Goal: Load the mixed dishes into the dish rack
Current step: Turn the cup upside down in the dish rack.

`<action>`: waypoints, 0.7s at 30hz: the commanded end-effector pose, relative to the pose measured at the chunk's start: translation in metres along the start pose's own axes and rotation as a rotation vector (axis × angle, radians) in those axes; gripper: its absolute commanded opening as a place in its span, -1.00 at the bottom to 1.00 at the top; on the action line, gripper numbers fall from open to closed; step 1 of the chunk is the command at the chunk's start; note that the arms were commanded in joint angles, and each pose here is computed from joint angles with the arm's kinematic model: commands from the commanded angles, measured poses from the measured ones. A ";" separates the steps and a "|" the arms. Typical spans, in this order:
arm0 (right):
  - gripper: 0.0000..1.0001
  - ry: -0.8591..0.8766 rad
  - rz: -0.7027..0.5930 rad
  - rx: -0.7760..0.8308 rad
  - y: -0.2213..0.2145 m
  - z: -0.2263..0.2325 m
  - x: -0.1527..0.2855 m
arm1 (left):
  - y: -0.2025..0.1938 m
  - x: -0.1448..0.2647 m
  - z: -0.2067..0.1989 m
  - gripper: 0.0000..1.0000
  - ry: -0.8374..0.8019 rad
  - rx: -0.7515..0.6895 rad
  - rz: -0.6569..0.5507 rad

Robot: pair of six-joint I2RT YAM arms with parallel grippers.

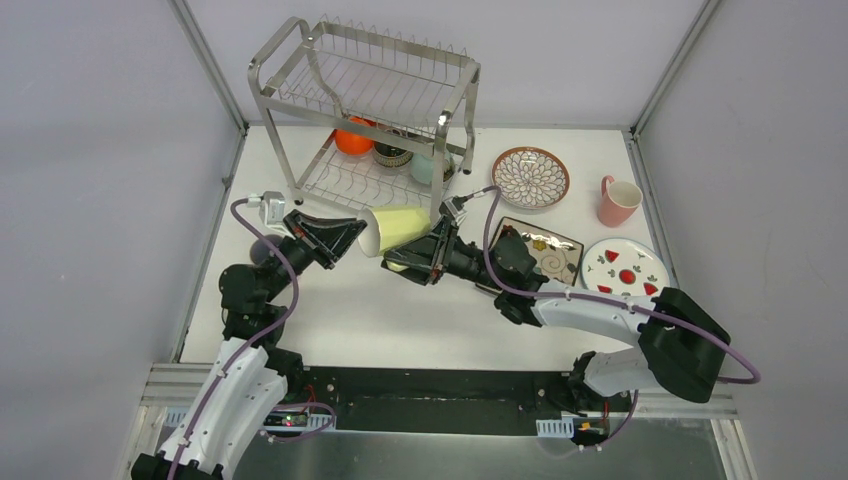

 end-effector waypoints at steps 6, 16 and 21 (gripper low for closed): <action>-0.60 0.227 -0.008 0.060 -0.002 0.054 -0.002 | 0.011 0.003 -0.021 -1.00 -0.099 -0.048 -0.054; -1.00 0.144 -0.072 0.091 0.005 0.041 0.009 | 0.004 0.006 -0.003 -0.26 0.043 0.009 -0.004; -1.00 0.052 -0.128 0.143 0.015 0.024 0.019 | 0.001 0.008 0.004 0.28 0.117 -0.038 0.067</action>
Point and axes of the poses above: each gripper's point midway between its finger pads, its own x axis back along the fingers, its own z axis along the line the jaws close on, y = z × x, the point moved 2 cm from there along x, back along the fingers, and after that the axes turned 2 degrees about -x, right-handed, at the moved point
